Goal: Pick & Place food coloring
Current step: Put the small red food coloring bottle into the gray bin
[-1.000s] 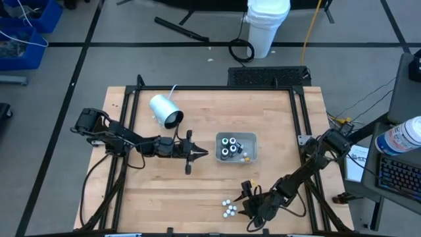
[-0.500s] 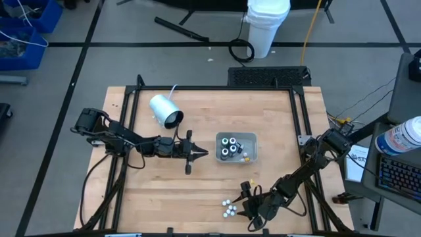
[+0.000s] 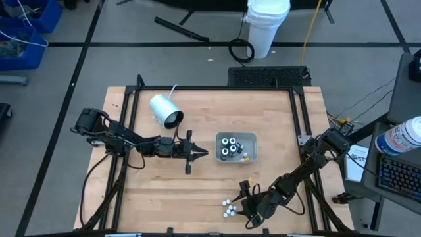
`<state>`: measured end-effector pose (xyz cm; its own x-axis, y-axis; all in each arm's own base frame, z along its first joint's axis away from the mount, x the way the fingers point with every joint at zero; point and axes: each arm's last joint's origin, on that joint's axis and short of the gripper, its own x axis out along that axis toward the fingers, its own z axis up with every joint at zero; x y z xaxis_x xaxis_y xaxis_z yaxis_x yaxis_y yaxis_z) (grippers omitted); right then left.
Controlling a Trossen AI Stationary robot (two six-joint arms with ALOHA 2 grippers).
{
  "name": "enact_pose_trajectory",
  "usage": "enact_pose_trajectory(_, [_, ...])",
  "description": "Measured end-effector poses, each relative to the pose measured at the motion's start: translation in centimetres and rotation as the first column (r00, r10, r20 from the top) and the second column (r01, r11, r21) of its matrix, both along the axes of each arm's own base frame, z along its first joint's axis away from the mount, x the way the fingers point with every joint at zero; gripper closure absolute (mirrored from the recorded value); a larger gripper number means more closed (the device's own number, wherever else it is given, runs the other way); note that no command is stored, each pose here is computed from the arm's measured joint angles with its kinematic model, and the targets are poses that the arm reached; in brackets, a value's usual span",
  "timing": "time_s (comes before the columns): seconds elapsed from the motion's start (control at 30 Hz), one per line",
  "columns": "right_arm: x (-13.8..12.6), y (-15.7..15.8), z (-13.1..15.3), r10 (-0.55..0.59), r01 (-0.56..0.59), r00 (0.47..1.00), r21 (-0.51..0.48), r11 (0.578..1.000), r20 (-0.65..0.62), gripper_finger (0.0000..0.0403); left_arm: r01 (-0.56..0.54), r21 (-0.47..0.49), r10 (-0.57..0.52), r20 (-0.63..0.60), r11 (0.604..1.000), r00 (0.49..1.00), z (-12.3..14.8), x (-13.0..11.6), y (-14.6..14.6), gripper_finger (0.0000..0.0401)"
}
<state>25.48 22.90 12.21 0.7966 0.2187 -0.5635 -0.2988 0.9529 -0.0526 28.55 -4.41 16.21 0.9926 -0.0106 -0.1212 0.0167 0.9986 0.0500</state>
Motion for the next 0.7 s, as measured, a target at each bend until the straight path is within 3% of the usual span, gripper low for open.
enact_pose_trajectory(0.37, [0.04,0.08,0.02,0.033,-0.032,0.999,0.046,0.998,-0.023,0.0193,0.001,-0.001,-0.001,0.0,1.0,1.0,0.0,0.0,0.0,0.0366])
enact_pose_trajectory(0.7, [0.26,0.08,-0.22,0.013,-0.013,1.0,0.045,0.999,-0.006,0.0241,0.002,0.009,-0.002,0.0,1.0,1.0,-0.01,-0.01,0.0,0.0366])
